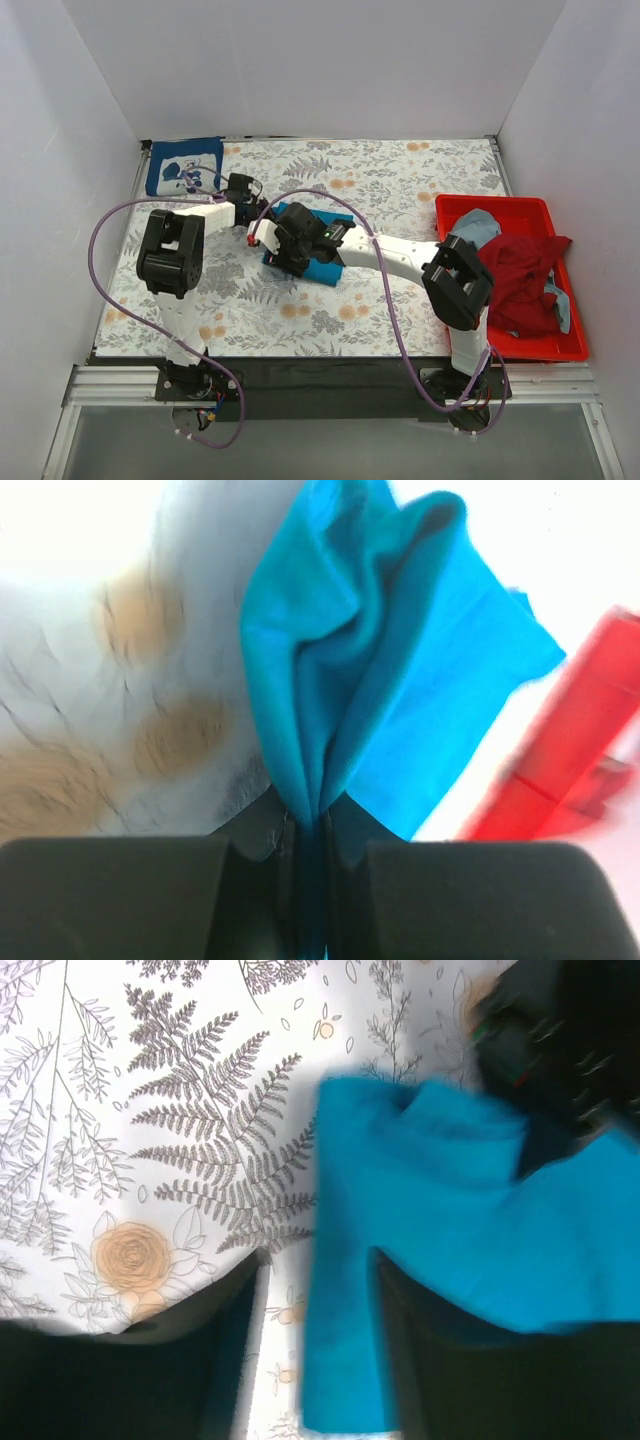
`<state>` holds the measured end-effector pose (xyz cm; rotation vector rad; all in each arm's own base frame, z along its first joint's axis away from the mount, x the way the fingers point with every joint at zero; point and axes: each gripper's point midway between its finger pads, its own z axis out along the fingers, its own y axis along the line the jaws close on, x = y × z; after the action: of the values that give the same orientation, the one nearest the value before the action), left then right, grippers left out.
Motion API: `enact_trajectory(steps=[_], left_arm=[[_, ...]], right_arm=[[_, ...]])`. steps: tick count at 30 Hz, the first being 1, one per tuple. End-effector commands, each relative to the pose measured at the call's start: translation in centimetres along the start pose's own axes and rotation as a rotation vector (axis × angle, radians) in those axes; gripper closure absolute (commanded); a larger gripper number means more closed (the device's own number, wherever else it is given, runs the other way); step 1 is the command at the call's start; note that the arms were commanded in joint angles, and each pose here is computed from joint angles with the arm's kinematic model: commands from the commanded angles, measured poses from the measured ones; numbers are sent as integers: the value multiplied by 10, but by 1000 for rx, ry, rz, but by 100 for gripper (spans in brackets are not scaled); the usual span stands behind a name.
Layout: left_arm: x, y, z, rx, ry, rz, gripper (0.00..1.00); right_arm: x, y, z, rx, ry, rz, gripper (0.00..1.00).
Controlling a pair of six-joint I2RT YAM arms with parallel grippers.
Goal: Fold and stack the t-shirts
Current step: Neatly place the folded tshirt to the corner
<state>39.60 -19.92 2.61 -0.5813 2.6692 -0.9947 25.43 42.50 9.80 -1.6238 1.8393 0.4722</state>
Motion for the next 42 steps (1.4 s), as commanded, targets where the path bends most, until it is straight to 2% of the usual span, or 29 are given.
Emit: enact_trajectory(steps=[1,4,5,7,8,13,15,18,26,42], left_arm=[[-50,11,-17,-180,-121,309,100],[-82,23,-27,-322,-168,494,100],[-103,8,-35,-320,-218,554,100],[-133,9,-44,-388,-276,653,100],[-154,-8,-53,-381,-334,689,100],[-218,-27,-72,-387,-462,788,100],[-246,-44,-90,-393,-532,831,100],[-274,-48,-106,-414,-586,858,100],[-303,-56,-152,-416,-703,923,100],[-303,-81,-198,-381,-794,941,100]], right_arm=[[-17,-29,-31,42,-83,80,23],[3,-53,-51,67,-84,158,2],[6,-59,-60,78,-86,169,2],[23,-73,-68,107,-64,197,2],[27,-77,-75,119,-61,204,2],[51,-93,-87,167,-25,231,2],[53,-95,-90,177,-23,234,2],[55,-98,-93,186,-21,236,2],[59,-96,-88,170,-14,246,2],[58,-96,-88,167,-10,250,2]])
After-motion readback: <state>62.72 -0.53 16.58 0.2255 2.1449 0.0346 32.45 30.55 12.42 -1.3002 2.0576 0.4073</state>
